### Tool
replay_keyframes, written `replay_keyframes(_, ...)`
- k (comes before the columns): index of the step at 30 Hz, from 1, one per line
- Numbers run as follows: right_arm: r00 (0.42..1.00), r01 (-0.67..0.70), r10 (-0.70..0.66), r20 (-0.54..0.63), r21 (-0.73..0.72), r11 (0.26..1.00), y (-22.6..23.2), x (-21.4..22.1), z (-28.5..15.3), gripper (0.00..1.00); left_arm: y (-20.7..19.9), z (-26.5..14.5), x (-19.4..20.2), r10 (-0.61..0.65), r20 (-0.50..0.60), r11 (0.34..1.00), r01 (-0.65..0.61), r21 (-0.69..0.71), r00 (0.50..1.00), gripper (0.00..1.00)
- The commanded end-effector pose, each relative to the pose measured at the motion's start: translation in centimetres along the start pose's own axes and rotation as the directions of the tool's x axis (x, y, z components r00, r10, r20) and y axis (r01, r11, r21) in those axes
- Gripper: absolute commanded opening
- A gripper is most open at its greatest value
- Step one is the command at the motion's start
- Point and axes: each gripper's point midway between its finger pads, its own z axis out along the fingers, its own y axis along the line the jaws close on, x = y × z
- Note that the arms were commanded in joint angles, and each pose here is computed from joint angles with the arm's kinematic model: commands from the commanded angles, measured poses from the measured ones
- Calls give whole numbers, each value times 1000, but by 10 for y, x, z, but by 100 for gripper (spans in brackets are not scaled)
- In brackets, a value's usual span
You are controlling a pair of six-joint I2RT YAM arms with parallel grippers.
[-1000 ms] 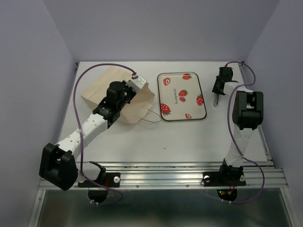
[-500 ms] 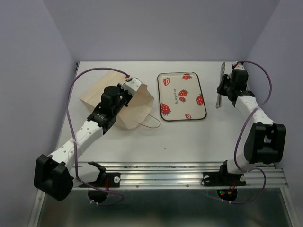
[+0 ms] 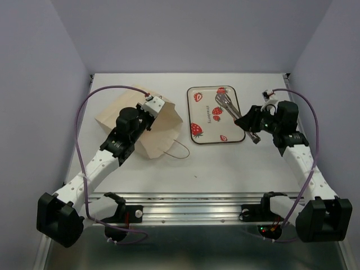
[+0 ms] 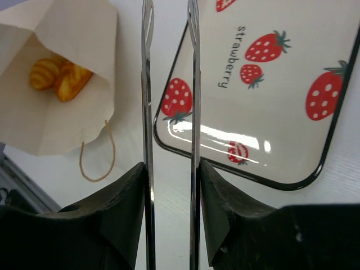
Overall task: Take the fake bread out of the paper bag
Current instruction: Take out the fake bread from the paper bag.
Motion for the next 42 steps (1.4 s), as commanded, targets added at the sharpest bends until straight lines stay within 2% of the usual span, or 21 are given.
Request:
replay_keyframes(1, 1000, 1, -6, -26, -193, 981, 40, 7, -7, 46, 6, -7, -27, -33, 107, 999, 36, -21, 994, 0)
replay_keyframes(9, 996, 17, -36, -76, -237, 971, 59, 19, -8, 49, 0, -6, -21, -73, 96, 997, 73, -4, 993, 0)
replay_keyframes(16, 981, 28, -97, -170, -370, 929, 107, 50, -7, 50, -2, -5, -22, -103, 94, 995, 103, 1, 990, 0)
replay_keyframes(20, 961, -17, -104, -255, -432, 902, 134, 78, 2, 52, -9, -4, -24, -116, 98, 993, 113, 39, 988, 0)
replay_keyframes(25, 951, -34, -121, -285, -484, 875, 162, 93, 21, 52, -13, -2, -23, -129, 87, 991, 125, 56, 988, 0)
replay_keyframes(29, 947, -37, -113, -302, -449, 893, 182, 104, 49, 55, -11, 1, -27, -150, 86, 988, 147, 48, 985, 0)
replay_keyframes(34, 952, -91, -39, -304, -403, 911, 205, 108, 83, 55, -17, 2, -27, -178, 82, 983, 173, 70, 981, 0)
replay_keyframes(38, 951, -188, 95, -296, -305, 934, 207, 103, 116, 55, -21, 0, -22, -194, 70, 979, 189, 73, 978, 0)
replay_keyframes(42, 945, -236, 155, -288, -273, 933, 209, 104, 141, 55, -23, -3, -23, -201, 76, 978, 196, 77, 977, 0)
